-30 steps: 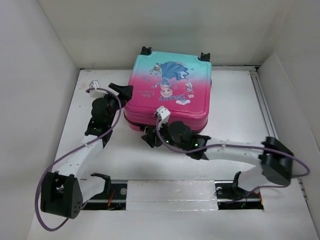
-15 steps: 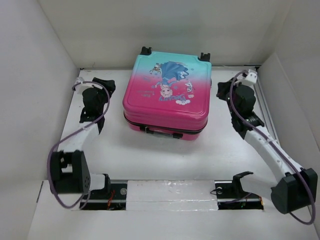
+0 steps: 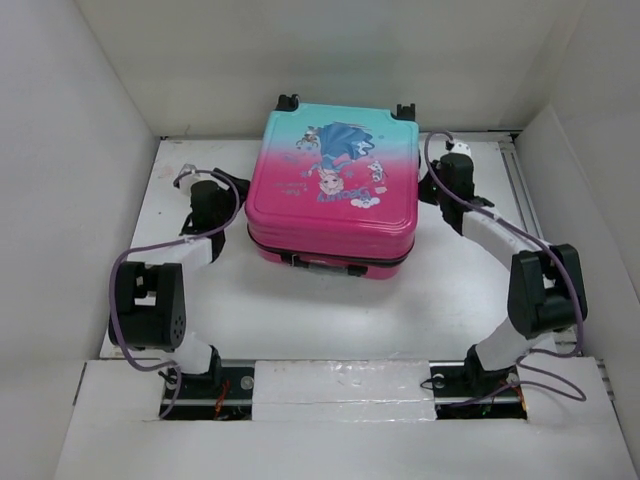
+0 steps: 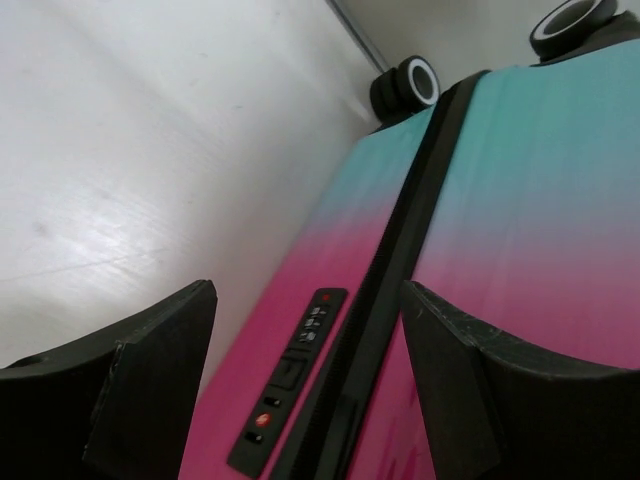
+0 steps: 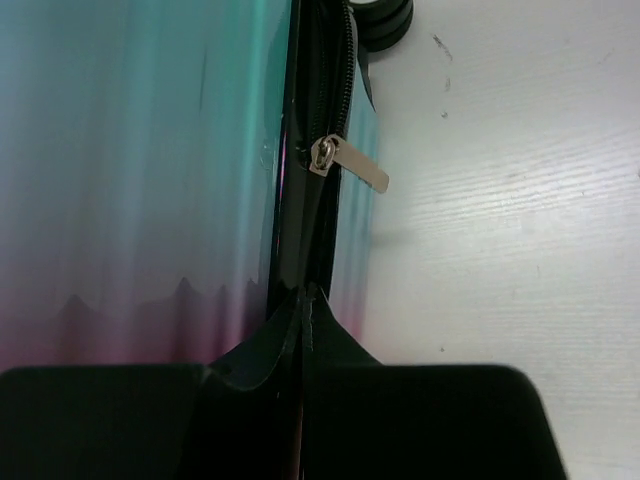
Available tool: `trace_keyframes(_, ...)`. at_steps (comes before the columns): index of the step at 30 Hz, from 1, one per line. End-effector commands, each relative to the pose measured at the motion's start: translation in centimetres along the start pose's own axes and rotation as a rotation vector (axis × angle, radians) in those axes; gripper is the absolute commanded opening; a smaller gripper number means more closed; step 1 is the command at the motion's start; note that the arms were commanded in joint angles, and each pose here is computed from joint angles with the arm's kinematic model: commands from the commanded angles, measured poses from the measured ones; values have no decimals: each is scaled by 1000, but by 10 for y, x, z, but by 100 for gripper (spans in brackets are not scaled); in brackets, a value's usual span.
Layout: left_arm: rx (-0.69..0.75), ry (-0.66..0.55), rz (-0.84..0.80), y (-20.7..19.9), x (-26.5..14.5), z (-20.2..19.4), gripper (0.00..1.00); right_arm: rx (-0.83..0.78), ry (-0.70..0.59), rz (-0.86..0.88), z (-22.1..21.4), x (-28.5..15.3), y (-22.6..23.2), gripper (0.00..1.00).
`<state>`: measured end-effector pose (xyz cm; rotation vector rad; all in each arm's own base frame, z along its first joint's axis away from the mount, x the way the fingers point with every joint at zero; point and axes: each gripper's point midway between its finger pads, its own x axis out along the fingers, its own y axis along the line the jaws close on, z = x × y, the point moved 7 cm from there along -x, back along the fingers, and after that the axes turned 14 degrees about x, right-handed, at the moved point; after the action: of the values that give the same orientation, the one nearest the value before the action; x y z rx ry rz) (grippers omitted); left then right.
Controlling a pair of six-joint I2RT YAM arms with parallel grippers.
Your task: Pack the luggage
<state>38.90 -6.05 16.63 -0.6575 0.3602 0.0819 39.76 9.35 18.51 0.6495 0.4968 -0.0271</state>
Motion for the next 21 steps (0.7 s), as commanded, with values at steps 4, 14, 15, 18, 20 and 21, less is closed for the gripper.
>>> trace_keyframes(4, 126, 46, -109, -26, -41, -45, 70, -129, 129, 407, -22, 12, 114, 0)
trace_keyframes(14, 144, 101, -233, -33, -123, -108, 64, -275, 245, 543, -30, 31, 194, 0)
trace_keyframes(15, 144, 99, -241, -39, -130, -111, 64, -288, 263, 527, -32, 35, 193, 0)
trace_keyframes(18, 153, 32, -208, -52, -154, -119, 64, -290, 202, 528, -4, 33, 203, 1)
trace_keyframes(20, 184, 10, -211, -66, -170, -114, 65, -275, 131, 533, 32, 22, 203, 11)
trace_keyframes(21, 187, -19, -203, -71, -175, -108, 67, -269, 109, 530, 43, 18, 201, 14)
